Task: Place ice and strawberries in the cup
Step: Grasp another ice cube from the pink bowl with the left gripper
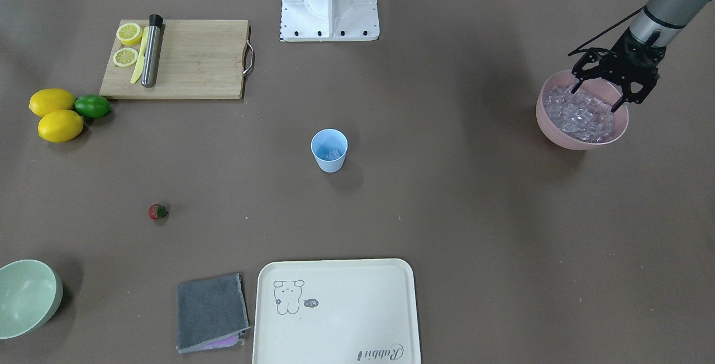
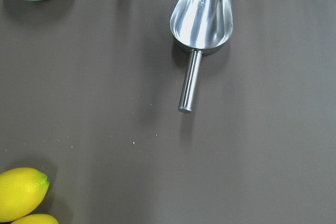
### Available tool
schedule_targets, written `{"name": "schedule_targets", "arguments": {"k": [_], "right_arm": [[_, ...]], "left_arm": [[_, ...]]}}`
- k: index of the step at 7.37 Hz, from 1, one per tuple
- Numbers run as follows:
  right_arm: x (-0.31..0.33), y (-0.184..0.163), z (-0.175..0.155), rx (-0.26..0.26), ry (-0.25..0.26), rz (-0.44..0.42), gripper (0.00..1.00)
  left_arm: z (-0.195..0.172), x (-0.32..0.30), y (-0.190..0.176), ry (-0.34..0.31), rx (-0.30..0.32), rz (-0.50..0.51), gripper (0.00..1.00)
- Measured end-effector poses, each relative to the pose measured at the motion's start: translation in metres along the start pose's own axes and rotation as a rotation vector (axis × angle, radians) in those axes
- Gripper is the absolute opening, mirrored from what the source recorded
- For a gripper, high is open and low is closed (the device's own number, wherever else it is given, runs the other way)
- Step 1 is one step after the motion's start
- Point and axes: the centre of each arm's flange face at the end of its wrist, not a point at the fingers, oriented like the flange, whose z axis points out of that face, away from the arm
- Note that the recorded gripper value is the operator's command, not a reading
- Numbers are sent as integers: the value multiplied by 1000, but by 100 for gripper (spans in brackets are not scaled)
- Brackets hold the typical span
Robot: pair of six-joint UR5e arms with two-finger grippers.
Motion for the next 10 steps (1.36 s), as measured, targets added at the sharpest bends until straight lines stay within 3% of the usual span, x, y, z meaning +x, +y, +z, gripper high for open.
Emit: {"name": "schedule_targets", "arguments": {"k": [3, 10], "right_arm": [[0, 0, 0, 0, 1, -1, 100], [-1, -1, -1, 3, 1, -3, 100]], "left_arm": [[9, 12, 18, 26, -24, 35, 67], [13, 20, 21, 46, -38, 44, 62]]}}
